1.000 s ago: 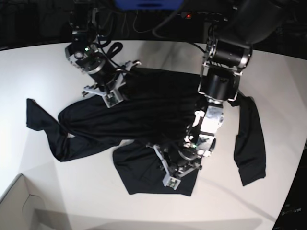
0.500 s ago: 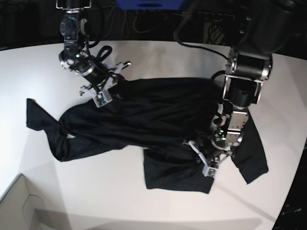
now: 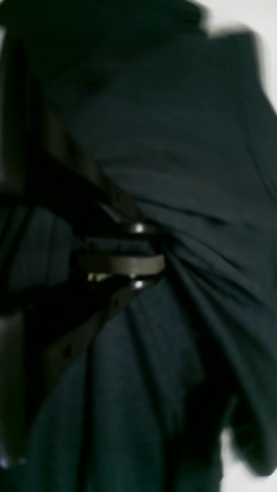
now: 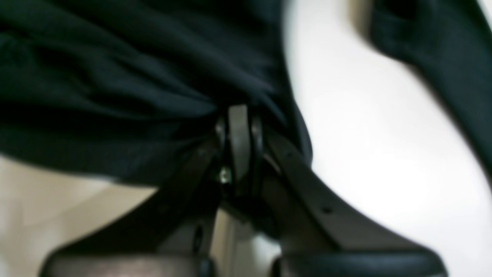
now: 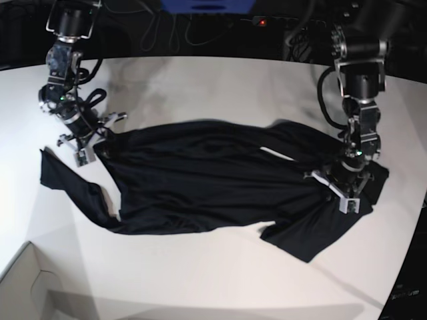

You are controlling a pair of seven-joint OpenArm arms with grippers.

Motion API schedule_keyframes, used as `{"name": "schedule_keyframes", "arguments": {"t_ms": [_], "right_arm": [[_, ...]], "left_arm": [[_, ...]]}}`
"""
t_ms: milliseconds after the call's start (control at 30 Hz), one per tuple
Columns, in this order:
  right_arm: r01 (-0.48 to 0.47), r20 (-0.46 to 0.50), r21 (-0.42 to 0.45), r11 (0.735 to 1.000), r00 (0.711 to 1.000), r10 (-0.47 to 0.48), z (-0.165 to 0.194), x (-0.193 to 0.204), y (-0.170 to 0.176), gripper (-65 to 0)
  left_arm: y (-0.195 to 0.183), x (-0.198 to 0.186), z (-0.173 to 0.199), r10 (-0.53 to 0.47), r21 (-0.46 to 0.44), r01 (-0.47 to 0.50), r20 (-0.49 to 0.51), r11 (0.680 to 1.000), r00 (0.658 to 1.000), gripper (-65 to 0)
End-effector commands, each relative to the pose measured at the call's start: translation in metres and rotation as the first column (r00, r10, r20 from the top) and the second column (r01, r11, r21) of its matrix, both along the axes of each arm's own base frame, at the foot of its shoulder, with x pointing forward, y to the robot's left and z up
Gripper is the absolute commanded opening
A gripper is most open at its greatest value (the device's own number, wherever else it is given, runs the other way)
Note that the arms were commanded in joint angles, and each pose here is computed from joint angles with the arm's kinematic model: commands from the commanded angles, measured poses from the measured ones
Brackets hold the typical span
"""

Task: Layout the t-shirt on the table in an organized manner, then fold the t-shirt properly
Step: 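Lay the shirt down and release it from both grippers, then grasp the shirt's hem with the left gripper and pull it outward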

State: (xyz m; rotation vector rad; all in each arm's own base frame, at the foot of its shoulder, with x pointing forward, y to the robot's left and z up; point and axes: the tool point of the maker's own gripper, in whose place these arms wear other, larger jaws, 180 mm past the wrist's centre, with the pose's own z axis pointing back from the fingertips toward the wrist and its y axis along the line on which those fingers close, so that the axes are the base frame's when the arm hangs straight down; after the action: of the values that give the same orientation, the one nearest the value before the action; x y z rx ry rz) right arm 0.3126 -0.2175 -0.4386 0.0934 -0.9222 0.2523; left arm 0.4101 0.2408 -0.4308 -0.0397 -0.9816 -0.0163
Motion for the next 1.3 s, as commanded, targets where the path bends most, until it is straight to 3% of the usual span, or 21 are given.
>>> {"name": "schedule_keyframes", "arguments": {"t_ms": [0, 233, 400, 633, 800, 933, 1100, 1167, 1267], "right_arm": [[0.031, -0.144, -0.135, 0.99, 0.988, -0.051, -0.023, -0.019, -0.034, -65.0], [0.096, -0.049, -0.184, 0.978, 0.993, -0.107, 0.012, 0.0, -0.07, -65.0], [0.137, 0.099, -0.205, 0.969, 0.988, -0.118, 0.062, 0.017, -0.068, -65.0], [0.143, 0.168, -0.207, 0.968, 0.98, -0.109, 0.085, 0.01, -0.051, -65.0], [0.146, 0.205, -0.212, 0.966, 0.973, -0.102, 0.1, 0.001, -0.04, -65.0], [0.144, 0.223, -0.214, 0.966, 0.97, -0.095, 0.108, -0.012, -0.028, -65.0], [0.135, 0.209, -0.214, 0.967, 0.974, -0.09, 0.109, -0.037, -0.014, -65.0], [0.131, 0.193, -0.215, 0.968, 0.977, -0.089, 0.106, -0.048, -0.01, -65.0], [0.128, 0.169, -0.21, 0.969, 0.981, -0.093, 0.101, -0.061, -0.004, -65.0]], "left_arm": [[0.011, -0.012, -0.005, 0.017, 0.047, -0.014, -0.06, 0.999, 0.998, -58.0], [-0.002, -0.02, 0.049, -0.024, 0.105, 0.019, 0.049, 0.994, 0.999, -58.0], [-0.01, -0.01, 0.091, -0.052, 0.139, 0.033, 0.135, 0.99, 0.989, -57.9], [-0.037, 0.017, 0.128, -0.061, 0.093, 0.041, 0.233, 0.995, 0.97, -57.9], [-0.104, 0.036, 0.14, -0.164, 0.047, 0.158, 0.256, 0.986, 0.953, -57.9], [-0.193, 0.05, 0.153, -0.32, 0.025, 0.327, 0.281, 0.945, 0.905, -57.9], [-0.325, 0.059, 0.153, -0.556, 0.032, 0.565, 0.227, 0.825, 0.8, -57.9], [-0.342, 0.065, 0.133, -0.609, 0.056, 0.608, 0.143, 0.792, 0.78, -57.9], [-0.34, 0.081, 0.11, -0.627, 0.087, 0.621, 0.079, 0.779, 0.775, -57.9]]}}
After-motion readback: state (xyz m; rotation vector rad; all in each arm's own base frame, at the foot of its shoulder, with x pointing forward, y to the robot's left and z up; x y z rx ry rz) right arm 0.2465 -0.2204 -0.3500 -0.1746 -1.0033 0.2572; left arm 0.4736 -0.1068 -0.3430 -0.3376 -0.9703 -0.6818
